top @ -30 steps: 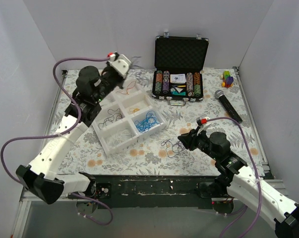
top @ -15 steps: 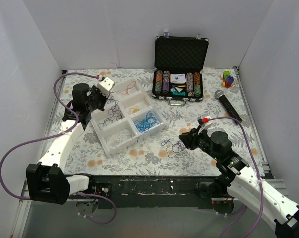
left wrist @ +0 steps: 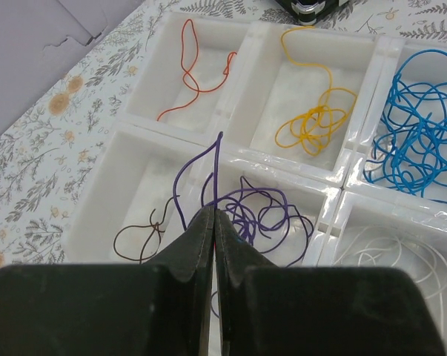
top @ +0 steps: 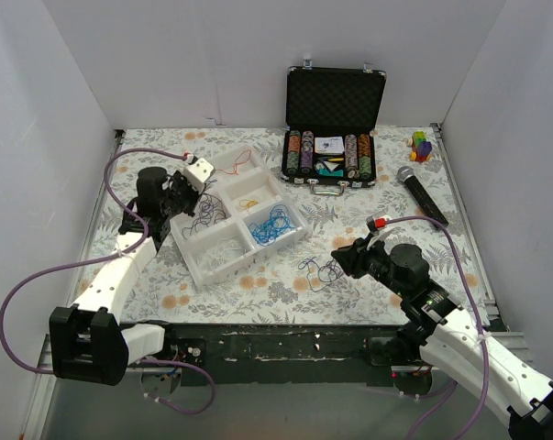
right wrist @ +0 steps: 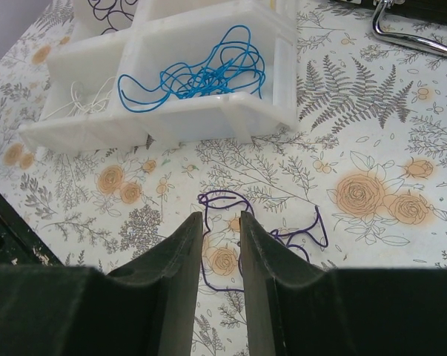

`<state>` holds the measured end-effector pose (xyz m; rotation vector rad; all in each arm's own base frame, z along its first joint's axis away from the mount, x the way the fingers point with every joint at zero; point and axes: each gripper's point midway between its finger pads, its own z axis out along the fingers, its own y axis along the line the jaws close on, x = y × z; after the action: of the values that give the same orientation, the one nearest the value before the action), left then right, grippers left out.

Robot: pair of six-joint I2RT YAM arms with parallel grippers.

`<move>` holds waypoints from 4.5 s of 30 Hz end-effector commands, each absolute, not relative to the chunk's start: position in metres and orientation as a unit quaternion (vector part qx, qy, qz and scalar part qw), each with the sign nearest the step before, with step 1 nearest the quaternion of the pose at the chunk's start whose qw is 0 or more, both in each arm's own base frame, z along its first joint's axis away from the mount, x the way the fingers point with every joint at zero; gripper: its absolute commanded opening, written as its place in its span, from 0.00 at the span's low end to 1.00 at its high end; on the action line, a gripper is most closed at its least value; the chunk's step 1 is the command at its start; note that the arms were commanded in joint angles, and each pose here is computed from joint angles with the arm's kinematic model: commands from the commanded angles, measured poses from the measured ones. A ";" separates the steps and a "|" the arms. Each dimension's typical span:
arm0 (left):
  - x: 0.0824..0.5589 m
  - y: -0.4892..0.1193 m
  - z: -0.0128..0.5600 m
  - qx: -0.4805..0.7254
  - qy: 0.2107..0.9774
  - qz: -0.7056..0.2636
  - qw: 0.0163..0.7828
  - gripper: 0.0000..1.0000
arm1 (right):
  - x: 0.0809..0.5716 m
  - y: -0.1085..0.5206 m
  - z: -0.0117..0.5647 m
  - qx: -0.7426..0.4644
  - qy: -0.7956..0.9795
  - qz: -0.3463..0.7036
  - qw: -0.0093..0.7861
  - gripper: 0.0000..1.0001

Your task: Untangle the cables

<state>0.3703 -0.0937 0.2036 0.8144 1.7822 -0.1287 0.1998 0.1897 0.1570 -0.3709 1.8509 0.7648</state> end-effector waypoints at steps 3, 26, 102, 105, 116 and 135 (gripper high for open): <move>0.360 -0.094 0.203 0.378 0.729 -0.048 0.568 0.00 | 0.206 0.193 0.190 -0.144 0.750 0.332 0.554 0.36; 0.273 -0.256 0.253 0.556 0.594 -0.219 0.538 0.76 | 0.226 0.168 0.205 -0.093 0.769 0.263 0.575 0.43; 0.328 -0.133 0.362 0.425 0.644 0.023 0.636 0.00 | 0.224 0.128 0.246 -0.061 0.760 0.195 0.617 0.45; 0.328 -0.119 0.336 0.420 0.661 0.024 0.621 0.00 | 0.224 0.128 0.242 -0.061 0.762 0.194 0.615 0.45; 0.334 -0.068 0.269 0.385 0.715 0.039 0.583 0.00 | 0.220 0.129 0.240 -0.061 0.766 0.202 0.607 0.45; 0.327 -0.076 0.199 0.398 0.747 -0.028 0.532 0.18 | 0.218 0.132 0.235 -0.057 0.782 0.207 0.586 0.45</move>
<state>0.3283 -0.0680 0.2046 0.9365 1.7749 0.0002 0.2161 0.1272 0.2287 -0.1497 1.8185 0.4556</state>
